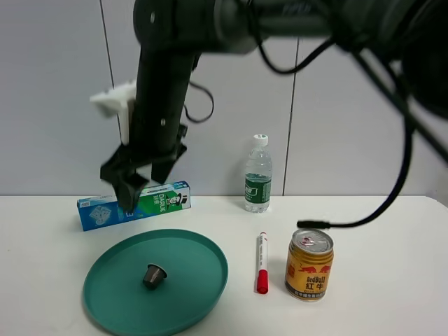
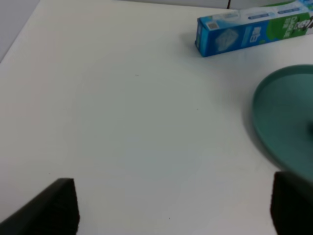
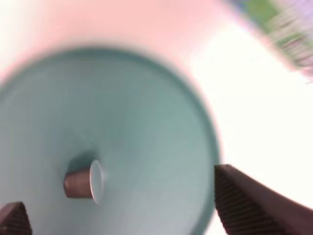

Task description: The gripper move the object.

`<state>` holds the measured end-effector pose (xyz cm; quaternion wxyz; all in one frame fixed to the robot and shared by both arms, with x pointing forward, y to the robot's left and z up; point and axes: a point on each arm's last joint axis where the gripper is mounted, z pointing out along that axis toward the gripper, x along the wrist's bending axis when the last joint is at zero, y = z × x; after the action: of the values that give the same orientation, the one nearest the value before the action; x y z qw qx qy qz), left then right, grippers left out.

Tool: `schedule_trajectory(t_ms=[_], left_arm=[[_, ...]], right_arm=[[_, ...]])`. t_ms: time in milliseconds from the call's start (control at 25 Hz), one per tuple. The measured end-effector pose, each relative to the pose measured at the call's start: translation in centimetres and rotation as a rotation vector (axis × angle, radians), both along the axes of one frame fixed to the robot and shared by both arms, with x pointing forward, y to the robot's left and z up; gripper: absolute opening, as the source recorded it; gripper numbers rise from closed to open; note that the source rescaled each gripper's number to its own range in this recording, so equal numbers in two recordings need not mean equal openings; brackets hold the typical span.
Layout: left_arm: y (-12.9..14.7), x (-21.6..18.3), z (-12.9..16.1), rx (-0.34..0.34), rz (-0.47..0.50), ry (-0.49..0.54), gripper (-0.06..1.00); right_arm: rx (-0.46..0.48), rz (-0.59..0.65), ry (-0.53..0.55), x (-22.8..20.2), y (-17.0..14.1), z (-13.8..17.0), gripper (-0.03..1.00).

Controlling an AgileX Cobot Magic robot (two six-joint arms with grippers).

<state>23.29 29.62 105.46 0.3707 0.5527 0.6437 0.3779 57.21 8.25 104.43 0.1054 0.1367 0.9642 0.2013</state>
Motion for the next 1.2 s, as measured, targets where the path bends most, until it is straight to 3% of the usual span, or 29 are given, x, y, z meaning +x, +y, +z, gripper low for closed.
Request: schedule_trajectory(t_ms=[200,360,600,840,1000,1200], left_arm=[[0.0,0.0,0.0,0.0,0.0,0.0,1.0],[0.0,0.0,0.0,0.001,0.0,0.0,1.0],[0.0,0.0,0.0,0.001,0.0,0.0,1.0],[0.0,0.0,0.0,0.0,0.0,0.0,1.0],[0.0,0.0,0.0,0.0,0.0,0.0,1.0],[0.0,0.0,0.0,0.0,0.0,0.0,1.0]], right_arm=[[0.127,-0.005,-0.136,-2.6,-2.6,9.2,0.82],[0.151,-0.031,-0.251,-4.0,-4.6,13.5,0.85],[0.227,-0.089,-0.339,-6.5,-7.8,18.7,0.85],[0.203,-0.226,-0.268,-8.4,-10.7,17.5,0.85],[0.308,-0.377,-0.245,-10.1,-13.1,15.8,0.85],[0.419,-0.414,-0.255,-14.0,-17.6,14.9,0.85]])
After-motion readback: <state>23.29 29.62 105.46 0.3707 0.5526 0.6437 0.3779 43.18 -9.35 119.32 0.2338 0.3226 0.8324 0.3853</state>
